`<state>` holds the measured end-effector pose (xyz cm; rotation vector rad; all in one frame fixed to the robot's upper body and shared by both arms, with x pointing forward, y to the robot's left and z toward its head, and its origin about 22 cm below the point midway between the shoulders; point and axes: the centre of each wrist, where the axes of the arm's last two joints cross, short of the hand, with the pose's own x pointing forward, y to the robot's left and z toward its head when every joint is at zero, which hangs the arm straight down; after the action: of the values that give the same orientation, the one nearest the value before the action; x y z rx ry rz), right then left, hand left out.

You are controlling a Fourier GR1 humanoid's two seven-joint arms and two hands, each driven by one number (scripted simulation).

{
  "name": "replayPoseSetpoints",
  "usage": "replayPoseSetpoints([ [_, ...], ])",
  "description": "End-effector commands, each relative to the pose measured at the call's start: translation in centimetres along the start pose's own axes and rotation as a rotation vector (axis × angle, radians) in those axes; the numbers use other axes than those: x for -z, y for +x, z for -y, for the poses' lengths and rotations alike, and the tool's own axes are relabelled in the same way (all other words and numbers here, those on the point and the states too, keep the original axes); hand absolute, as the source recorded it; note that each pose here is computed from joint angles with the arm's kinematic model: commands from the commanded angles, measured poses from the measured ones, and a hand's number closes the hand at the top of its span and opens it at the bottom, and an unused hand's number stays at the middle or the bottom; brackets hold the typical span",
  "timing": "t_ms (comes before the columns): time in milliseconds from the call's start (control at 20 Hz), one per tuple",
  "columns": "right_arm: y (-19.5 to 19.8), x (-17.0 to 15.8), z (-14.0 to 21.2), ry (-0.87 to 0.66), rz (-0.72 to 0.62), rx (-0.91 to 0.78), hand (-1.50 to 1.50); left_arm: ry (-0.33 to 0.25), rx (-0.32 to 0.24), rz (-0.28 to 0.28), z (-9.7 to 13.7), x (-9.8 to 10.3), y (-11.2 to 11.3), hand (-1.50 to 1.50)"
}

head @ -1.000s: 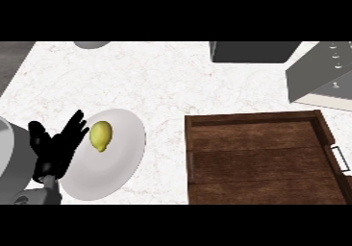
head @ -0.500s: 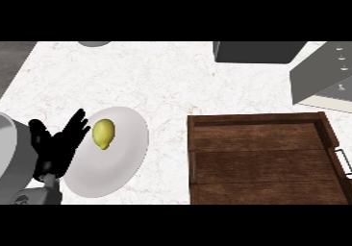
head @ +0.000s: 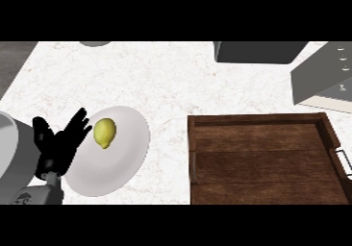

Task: Pick the croissant from the tray and place it in the tiered shelf

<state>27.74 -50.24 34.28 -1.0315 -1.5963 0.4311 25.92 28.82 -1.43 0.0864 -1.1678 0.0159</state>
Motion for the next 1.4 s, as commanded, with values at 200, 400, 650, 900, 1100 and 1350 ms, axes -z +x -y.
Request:
replayPoseSetpoints([
  [200, -1.4, 2.9, -2.2, -0.031, 0.003, -0.010, 1.50, -0.008, -0.016, -0.054, -0.8, -0.4, -2.4, 0.00],
  [400, -1.4, 4.2, -3.3, -0.037, 0.007, 0.005, 1.50, -0.015, -0.011, -0.038, 1.3, -0.4, -0.5, 0.00],
  [650, -3.2, 4.0, -2.3, -0.008, 0.048, 0.016, 1.50, 0.007, 0.005, -0.043, -0.1, 0.6, 0.2, 0.00],
  [900, -2.9, 4.9, -3.3, -0.016, 0.080, 0.016, 1.50, 0.000, -0.005, -0.037, 0.0, -0.5, -1.1, 0.00],
  [1100, -4.0, 4.5, -4.1, 0.021, 0.086, -0.127, 1.50, -0.003, -0.010, -0.043, -1.5, 0.0, -1.3, 0.00],
  [1350, -2.0, 5.9, -3.6, -0.105, -0.025, 0.218, -1.50, -0.012, -0.013, -0.041, 1.5, -0.6, -1.1, 0.00],
])
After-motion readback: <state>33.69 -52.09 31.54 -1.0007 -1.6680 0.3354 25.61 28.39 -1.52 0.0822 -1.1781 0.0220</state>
